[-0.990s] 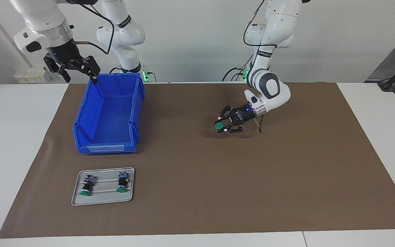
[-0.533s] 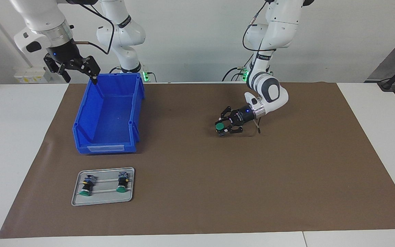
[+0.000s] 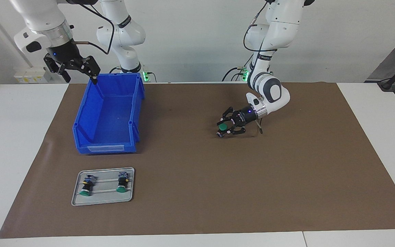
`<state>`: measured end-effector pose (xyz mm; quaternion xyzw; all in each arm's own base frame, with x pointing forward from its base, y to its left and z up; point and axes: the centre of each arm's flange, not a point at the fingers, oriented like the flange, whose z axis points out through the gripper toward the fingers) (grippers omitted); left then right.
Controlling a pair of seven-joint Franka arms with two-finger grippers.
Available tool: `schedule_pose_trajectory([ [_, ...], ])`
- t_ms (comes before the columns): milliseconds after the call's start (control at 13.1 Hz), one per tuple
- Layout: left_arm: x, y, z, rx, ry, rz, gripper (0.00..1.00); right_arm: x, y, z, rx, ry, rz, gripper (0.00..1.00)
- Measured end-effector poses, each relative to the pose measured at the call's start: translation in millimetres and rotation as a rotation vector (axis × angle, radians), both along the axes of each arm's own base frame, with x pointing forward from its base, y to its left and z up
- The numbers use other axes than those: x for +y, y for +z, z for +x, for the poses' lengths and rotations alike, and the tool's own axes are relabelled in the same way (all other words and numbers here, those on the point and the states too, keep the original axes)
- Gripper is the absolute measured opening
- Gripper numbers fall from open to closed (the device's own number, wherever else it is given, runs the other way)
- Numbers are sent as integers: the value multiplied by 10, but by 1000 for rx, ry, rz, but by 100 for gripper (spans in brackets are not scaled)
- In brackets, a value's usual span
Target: Place and press button with both arms
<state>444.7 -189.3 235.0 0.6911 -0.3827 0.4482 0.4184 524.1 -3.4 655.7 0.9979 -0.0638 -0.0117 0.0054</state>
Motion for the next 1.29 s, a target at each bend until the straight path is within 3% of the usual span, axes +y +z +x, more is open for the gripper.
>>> schedule_pose_trajectory([
  [457,103,56,10,65,-1,-5,56,0,0,0,0,0,0,100],
  [686,99,201,18,100,33,35,91,0,0,0,0,0,0,100],
  [762,54,291,-3,118,40,72,93,0,0,0,0,0,0,100],
  [1066,65,551,-16,175,-15,185,93,0,0,0,0,0,0,100],
  [1295,285,661,130,255,-41,278,95,0,0,0,0,0,0,100],
])
